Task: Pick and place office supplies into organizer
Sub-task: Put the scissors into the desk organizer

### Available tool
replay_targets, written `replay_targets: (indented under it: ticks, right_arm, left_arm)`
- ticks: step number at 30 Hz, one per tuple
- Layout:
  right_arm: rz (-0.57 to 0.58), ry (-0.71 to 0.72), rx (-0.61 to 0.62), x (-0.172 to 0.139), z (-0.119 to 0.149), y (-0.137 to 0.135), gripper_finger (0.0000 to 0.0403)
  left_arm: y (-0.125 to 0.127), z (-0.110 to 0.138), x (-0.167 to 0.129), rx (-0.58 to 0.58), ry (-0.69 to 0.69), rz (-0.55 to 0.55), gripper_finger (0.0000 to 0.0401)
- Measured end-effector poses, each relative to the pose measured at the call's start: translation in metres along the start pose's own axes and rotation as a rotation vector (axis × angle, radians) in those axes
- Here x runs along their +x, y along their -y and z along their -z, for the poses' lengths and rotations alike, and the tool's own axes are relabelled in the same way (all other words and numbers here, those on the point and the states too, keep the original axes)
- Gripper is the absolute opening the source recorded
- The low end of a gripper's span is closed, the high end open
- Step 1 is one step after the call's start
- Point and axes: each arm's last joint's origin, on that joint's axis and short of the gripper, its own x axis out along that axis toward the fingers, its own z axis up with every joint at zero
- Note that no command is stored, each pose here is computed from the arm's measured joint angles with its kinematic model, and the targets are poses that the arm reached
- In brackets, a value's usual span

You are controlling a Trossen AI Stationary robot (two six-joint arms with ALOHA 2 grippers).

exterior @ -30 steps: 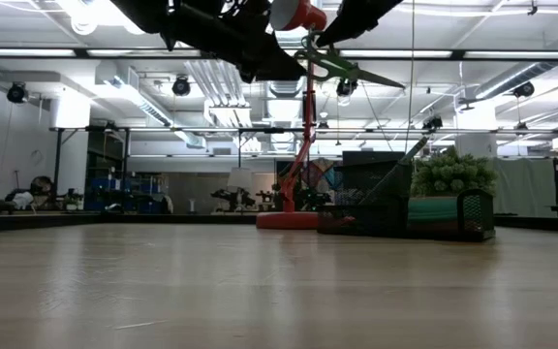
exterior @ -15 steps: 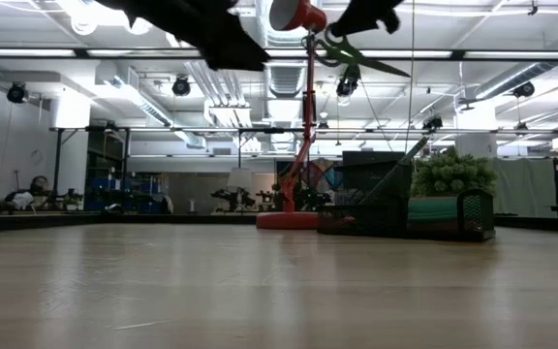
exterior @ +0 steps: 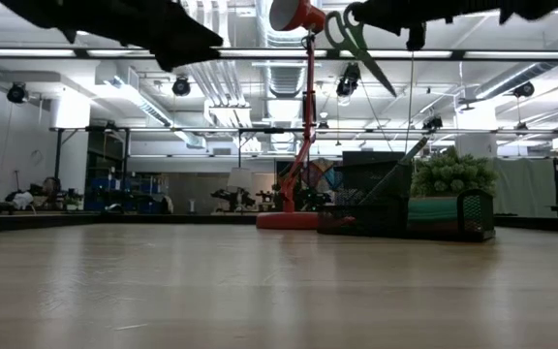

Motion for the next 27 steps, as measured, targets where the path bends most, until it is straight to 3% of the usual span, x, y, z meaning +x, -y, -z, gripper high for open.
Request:
replay_targets:
  ticks: [11,22,27]
  right_arm:
    - [-0.051,0.188,-0.041,-0.018,0.077,-0.007,0.0026]
    - [-0.046,0.203,-0.108,-0.007,0.125,-0.010,0.0026]
    - [-0.031,0.147,-0.126,-0.003,0.142,-0.008,0.0026]
  left_arm:
    - [0.001,0.013,-0.015,0.000,0.052,-0.005,0.0254]
    - [0.003,0.027,0.002,0.001,-0.027,0.004,0.0254]
    - [0.004,0.032,0.007,0.002,-0.057,0.007,0.0254]
